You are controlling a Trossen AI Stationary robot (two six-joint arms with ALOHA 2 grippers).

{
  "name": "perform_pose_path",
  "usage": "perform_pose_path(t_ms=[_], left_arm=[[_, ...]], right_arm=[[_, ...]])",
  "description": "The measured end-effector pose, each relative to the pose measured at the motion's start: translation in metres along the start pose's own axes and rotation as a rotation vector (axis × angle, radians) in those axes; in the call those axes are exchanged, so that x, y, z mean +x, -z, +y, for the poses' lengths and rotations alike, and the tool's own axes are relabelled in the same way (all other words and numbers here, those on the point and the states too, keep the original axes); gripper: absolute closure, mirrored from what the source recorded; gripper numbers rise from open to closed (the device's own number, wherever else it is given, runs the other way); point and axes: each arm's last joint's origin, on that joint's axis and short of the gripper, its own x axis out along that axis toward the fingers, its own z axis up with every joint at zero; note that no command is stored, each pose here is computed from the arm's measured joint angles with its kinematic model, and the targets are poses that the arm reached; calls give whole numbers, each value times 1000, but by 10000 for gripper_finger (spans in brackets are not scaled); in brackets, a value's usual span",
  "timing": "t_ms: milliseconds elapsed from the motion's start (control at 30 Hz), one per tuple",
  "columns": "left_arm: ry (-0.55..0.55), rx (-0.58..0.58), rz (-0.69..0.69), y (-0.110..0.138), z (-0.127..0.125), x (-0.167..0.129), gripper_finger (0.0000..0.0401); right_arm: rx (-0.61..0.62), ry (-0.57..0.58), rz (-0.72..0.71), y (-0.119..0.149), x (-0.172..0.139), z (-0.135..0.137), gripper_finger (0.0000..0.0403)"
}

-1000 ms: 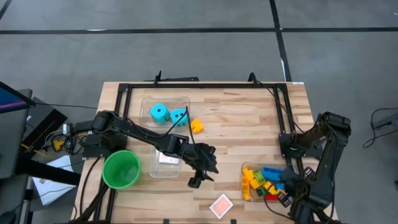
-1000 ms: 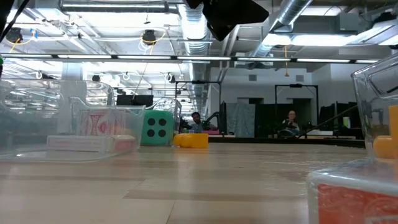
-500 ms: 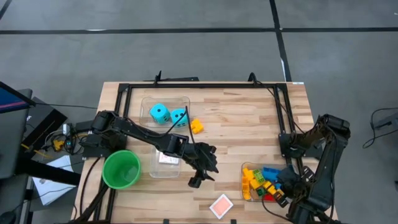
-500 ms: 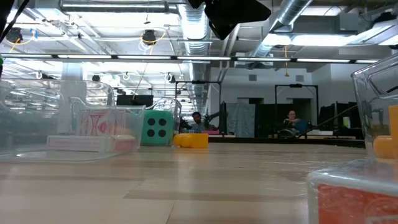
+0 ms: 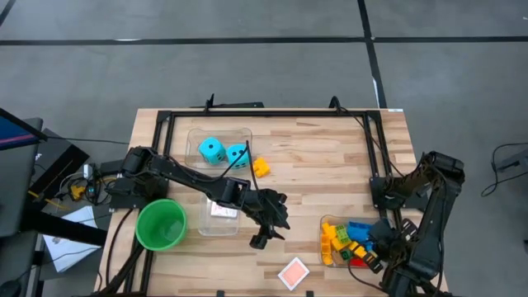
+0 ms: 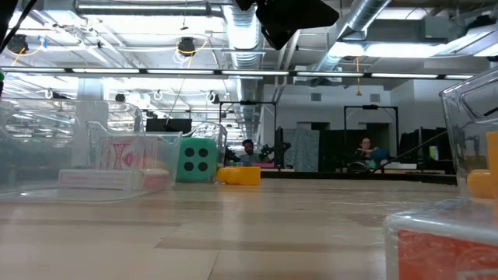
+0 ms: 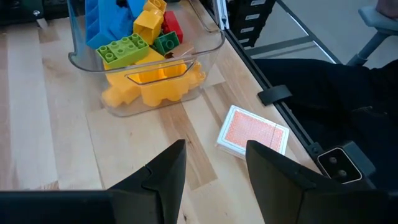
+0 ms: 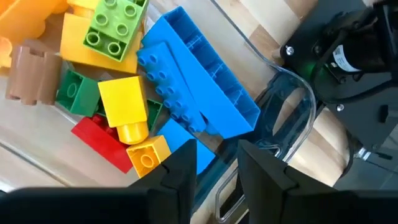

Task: Pick & Place Toys
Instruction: Put the yellow game piece into the bottom right transparent bin

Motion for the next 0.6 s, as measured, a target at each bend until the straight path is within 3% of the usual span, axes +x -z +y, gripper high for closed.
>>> perform_pose_path(t_ms=[133,267,467,600], left_arm=[[0,0,0,0,0,0,238],[0,3,-9,-1,0,0,238],[4,4,-16,-2,0,0,238],[3,6,-16,-2,-1,0,238]], right_arm=[[-70,-6,-22,-7,1,3,295],[-223,-27,-121,-19,2,8,295],[-458,-16,-431,-46,2,17,295],[-468,7,-619,-66,-1,19,294]])
